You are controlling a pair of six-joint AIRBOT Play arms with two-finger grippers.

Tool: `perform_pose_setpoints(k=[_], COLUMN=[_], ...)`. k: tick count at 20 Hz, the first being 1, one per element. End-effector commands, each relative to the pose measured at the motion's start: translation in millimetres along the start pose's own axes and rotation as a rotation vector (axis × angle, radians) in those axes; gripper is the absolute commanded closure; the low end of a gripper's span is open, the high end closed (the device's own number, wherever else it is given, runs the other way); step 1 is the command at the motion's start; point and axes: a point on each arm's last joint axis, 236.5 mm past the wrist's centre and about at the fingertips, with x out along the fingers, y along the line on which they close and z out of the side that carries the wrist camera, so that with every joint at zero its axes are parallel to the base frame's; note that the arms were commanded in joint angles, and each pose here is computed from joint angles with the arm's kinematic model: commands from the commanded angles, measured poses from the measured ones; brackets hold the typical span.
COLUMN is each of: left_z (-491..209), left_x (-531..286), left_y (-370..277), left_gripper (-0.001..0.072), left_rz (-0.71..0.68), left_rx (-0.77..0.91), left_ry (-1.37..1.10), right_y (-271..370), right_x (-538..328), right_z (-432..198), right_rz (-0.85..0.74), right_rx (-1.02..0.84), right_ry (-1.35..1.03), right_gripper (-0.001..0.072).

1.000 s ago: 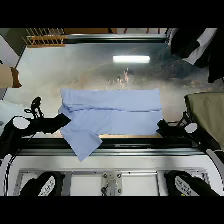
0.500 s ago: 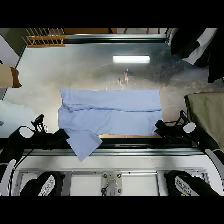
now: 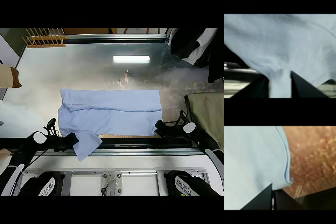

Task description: Fold the clothes and pants, and hang the long-sleeved shirts on hangers.

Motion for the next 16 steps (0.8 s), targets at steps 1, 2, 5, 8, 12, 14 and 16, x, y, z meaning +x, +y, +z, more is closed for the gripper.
perform_pose_setpoints(k=[1,2,5,8,12,14,16], left_z=[-6.4,-7.4,-9.4,-15.5,-17.6,-5.8,14.7], left_x=[-0.6,-5.8,-33.0,-64.1,-99.3,-106.7,-107.1], left_y=[-6.6,-3.8,3.2,-7.0,-29.6,-40.1,-50.5], left_gripper=[0.0681,0.07,0.07,0.07,0.0701,0.0701,0.07], left_rz=[0.004,0.032,0.119,0.111,0.07,0.065,0.067], left_rx=[0.037,0.072,0.181,0.243,0.297,0.314,0.336], left_ry=[0.024,0.044,0.088,0.057,0.016,0.016,0.019], right_y=[2.2,1.6,-12.9,-40.3,-35.2,-23.8,-13.8], right_x=[-3.6,-7.9,-29.5,-63.0,-90.5,-96.7,-99.8], right_z=[-1.7,-0.8,-3.1,-2.8,2.3,14.4,27.0], right_rz=[0.001,-0.012,-0.098,-0.232,-0.262,-0.253,-0.248], right_rx=[-0.012,-0.038,-0.113,-0.206,-0.268,-0.282,-0.283], right_ry=[0.01,0.015,0.077,0.152,0.199,0.177,0.17], right_gripper=[0.0696,0.0696,0.0696,0.0697,0.0697,0.0698,0.0698])
